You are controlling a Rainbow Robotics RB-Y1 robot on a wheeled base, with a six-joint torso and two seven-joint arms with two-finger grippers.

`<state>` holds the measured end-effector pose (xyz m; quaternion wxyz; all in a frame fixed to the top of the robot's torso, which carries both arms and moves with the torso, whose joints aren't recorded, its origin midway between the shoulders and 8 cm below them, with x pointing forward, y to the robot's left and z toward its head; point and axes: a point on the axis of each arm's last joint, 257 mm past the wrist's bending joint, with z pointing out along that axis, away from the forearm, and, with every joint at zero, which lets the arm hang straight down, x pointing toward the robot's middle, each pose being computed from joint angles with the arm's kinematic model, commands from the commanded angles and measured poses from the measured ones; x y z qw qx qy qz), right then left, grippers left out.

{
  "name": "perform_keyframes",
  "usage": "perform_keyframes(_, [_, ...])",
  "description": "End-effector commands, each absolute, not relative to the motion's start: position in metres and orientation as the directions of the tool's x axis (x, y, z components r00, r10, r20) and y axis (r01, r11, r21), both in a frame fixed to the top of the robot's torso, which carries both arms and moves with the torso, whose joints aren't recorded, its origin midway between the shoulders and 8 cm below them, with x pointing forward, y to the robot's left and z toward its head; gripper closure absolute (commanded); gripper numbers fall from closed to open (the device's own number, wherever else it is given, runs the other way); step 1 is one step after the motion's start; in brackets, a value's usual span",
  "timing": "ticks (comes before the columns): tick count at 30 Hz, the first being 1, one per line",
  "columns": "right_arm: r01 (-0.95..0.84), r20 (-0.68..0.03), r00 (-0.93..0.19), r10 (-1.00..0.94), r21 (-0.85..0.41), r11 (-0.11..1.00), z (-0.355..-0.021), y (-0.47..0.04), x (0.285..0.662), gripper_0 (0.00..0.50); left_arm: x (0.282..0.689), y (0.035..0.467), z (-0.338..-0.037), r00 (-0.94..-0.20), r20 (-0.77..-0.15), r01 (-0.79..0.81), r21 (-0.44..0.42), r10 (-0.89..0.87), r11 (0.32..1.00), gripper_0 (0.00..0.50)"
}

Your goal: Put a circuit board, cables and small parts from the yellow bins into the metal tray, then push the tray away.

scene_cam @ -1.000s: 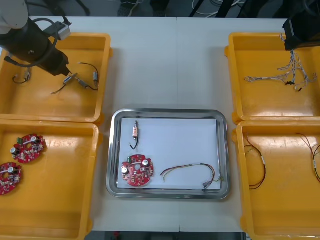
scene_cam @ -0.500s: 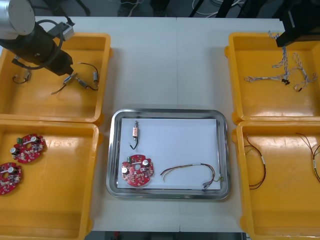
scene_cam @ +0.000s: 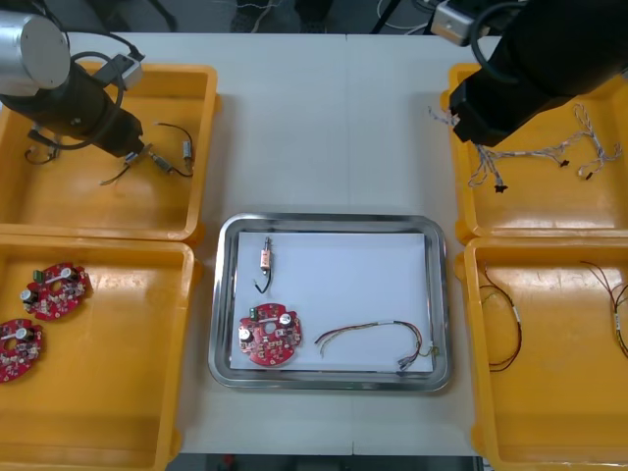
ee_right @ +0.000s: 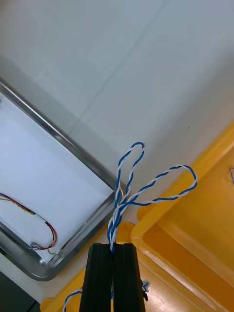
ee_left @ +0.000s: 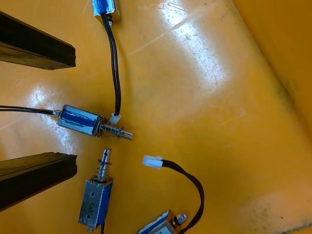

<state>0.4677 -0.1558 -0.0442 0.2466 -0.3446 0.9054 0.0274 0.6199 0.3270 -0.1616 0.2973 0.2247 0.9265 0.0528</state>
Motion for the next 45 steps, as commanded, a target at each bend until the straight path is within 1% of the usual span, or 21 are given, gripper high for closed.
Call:
perform_keyframes(1, [-0.763,-0.469,-0.482,-0.740,-0.190,0.618,-0.036,-0.105,0.449,0.500,0.621,0.326,-0.175,-0.715,-0.526,0.388,0.249,0.460,0.888,0.000])
perform_keyframes(3, [-0.799,-0.448,-0.454,-0.770,-0.178,0.575,-0.047,-0.089,0.439,0.500,0.622,0.325,-0.179,-0.711,-0.523,0.389,0.265,0.470,0.882,0.000])
perform_keyframes(6, [-0.833,-0.418,-0.416,-0.808,-0.180,0.522,-0.061,-0.074,0.429,0.500,0.623,0.324,-0.183,-0.707,-0.530,0.388,0.264,0.469,0.883,0.000])
perform_keyframes(9, [-0.850,-0.398,-0.381,-0.835,-0.206,0.486,-0.070,-0.063,0.424,0.500,0.622,0.325,-0.187,-0.708,-0.530,0.388,0.260,0.466,0.885,0.000])
perform_keyframes(13, [-0.866,-0.331,-0.311,-0.891,-0.287,0.409,-0.094,-0.049,0.417,0.500,0.620,0.328,-0.197,-0.706,-0.533,0.387,0.263,0.467,0.884,0.000])
perform_keyframes(17, [-0.871,-0.258,-0.276,-0.926,-0.340,0.354,-0.118,-0.051,0.414,0.500,0.621,0.329,-0.202,-0.700,-0.538,0.386,0.268,0.470,0.883,0.000])
perform_keyframes(21, [-0.867,-0.201,-0.273,-0.941,-0.372,0.331,-0.142,-0.063,0.413,0.500,0.621,0.327,-0.204,-0.699,-0.539,0.386,0.268,0.470,0.883,0.000])
perform_keyframes(22, [-0.867,-0.201,-0.273,-0.941,-0.372,0.331,-0.142,-0.063,0.413,0.500,0.621,0.327,-0.204,-0.699,-0.539,0.386,0.268,0.470,0.883,0.000])
perform_keyframes(23, [-0.871,-0.186,-0.265,-0.946,-0.374,0.317,-0.153,-0.065,0.412,0.500,0.622,0.327,-0.203,-0.697,-0.541,0.387,0.270,0.471,0.882,0.000])
perform_keyframes(27, [-0.882,-0.134,-0.179,-0.975,-0.417,0.219,-0.170,-0.066,0.417,0.500,0.624,0.325,-0.206,-0.689,-0.552,0.386,0.268,0.469,0.883,0.000])
perform_keyframes(36, [-0.914,-0.167,-0.074,-0.983,-0.382,0.134,-0.211,-0.056,0.423,0.500,0.623,0.324,-0.210,-0.688,-0.551,0.389,0.269,0.472,0.881,0.000])
perform_keyframes(38, [-0.915,-0.164,-0.045,-0.985,-0.389,0.107,-0.220,-0.057,0.425,0.500,0.623,0.323,-0.212,-0.686,-0.549,0.393,0.273,0.478,0.878,0.000])
perform_keyframes(45, [-0.888,-0.114,0.018,-0.993,-0.458,0.036,-0.245,-0.060,0.432,0.500,0.621,0.325,-0.218,-0.690,-0.546,0.392,0.271,0.476,0.879,0.000])
